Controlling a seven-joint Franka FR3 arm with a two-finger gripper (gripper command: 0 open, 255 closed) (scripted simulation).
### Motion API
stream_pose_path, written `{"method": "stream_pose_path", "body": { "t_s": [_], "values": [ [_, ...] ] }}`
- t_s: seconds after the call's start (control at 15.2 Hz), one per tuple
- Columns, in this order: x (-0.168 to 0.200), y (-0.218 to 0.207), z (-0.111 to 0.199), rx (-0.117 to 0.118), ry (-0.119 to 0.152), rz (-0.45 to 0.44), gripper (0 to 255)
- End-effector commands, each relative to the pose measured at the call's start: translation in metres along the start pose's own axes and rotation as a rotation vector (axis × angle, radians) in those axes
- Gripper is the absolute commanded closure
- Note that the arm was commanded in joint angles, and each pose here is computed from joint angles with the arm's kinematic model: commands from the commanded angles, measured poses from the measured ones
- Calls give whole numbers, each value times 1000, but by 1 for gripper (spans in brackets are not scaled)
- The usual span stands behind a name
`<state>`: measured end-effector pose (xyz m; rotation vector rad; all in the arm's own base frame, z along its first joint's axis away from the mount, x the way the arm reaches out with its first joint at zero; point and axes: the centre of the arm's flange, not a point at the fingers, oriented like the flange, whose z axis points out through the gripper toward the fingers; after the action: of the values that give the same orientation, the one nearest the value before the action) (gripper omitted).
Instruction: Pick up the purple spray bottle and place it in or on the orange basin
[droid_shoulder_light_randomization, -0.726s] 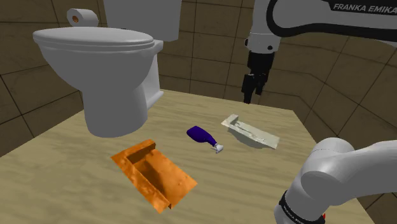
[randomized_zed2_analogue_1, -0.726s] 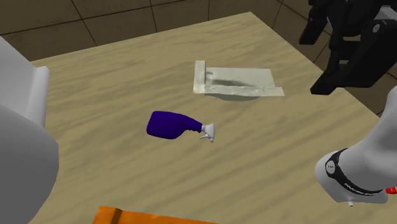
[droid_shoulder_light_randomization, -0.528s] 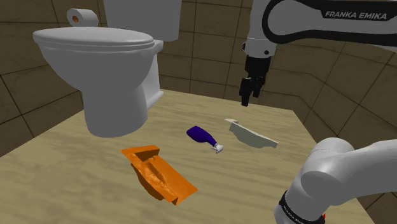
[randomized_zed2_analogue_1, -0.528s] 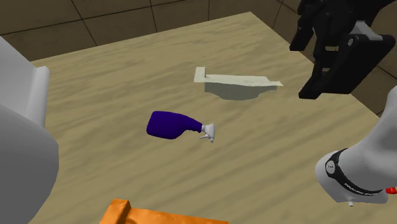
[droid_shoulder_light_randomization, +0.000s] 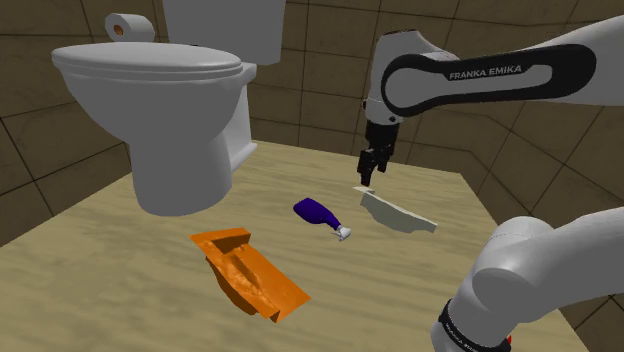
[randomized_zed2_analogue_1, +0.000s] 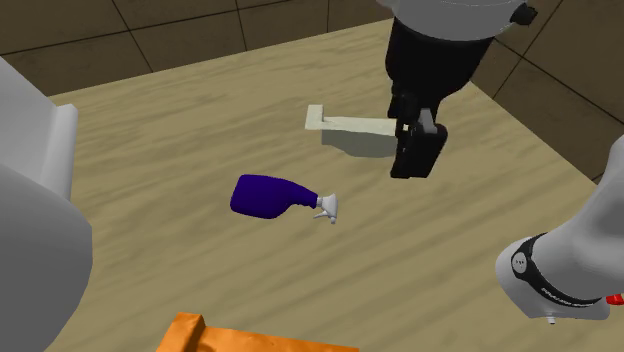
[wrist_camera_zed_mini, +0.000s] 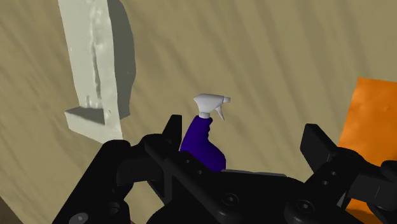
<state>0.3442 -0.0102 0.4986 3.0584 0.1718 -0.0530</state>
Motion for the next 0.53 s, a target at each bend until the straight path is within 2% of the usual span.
{"method": "stream_pose_path", "body": {
  "t_s": [0.0,0.46],
  "values": [
    [12,7,24,1,8,-7,0],
    [57,27,101,5,29,-31,0]
  ]
}}
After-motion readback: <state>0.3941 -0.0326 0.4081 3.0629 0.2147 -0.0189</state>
